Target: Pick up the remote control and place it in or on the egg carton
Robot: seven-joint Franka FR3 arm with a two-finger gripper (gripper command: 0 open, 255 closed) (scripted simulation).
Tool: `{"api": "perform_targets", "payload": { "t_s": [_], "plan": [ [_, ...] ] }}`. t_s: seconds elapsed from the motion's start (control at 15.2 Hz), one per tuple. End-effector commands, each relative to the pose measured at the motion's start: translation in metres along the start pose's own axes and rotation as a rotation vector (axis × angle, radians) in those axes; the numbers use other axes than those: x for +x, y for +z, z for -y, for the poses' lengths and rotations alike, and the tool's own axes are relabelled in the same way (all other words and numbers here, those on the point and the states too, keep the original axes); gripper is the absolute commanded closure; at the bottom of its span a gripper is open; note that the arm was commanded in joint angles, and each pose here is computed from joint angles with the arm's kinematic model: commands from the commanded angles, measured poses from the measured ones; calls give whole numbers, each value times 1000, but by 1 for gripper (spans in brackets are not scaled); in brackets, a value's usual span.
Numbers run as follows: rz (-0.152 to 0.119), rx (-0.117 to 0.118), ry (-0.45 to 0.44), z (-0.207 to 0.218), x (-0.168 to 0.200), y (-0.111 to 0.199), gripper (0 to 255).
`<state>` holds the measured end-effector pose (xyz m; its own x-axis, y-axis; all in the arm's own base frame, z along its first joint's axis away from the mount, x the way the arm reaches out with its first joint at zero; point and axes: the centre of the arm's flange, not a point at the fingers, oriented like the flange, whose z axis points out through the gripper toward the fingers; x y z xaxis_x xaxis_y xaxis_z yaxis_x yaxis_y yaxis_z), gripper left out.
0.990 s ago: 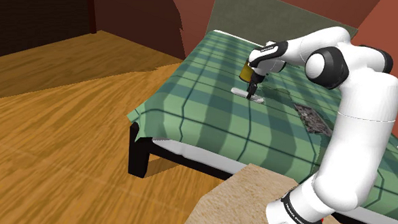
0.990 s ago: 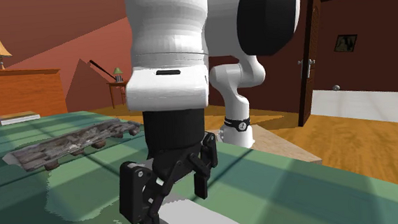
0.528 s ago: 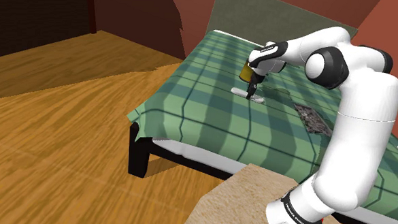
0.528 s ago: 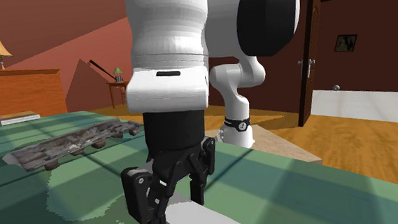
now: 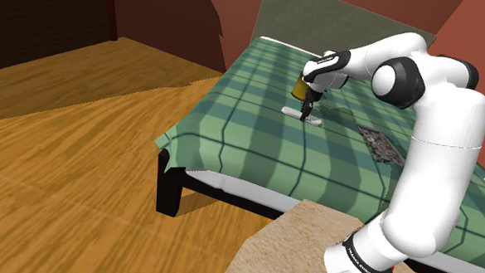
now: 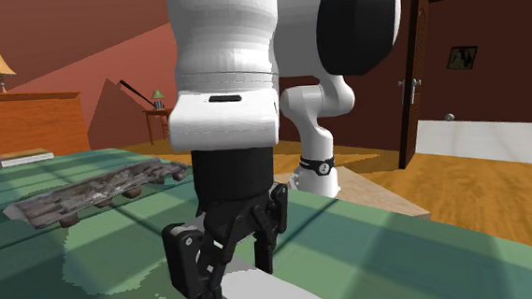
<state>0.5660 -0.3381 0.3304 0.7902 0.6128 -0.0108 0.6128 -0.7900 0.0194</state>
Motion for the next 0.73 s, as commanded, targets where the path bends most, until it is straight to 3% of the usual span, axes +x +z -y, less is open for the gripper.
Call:
{"api": "perform_targets", "payload": {
  "t_s": [0.0, 0.66],
  "plan": [
    [0, 0, 0, 0, 0, -5, 255],
    [0, 0, 0, -1, -1, -58, 255]
  ]
}}
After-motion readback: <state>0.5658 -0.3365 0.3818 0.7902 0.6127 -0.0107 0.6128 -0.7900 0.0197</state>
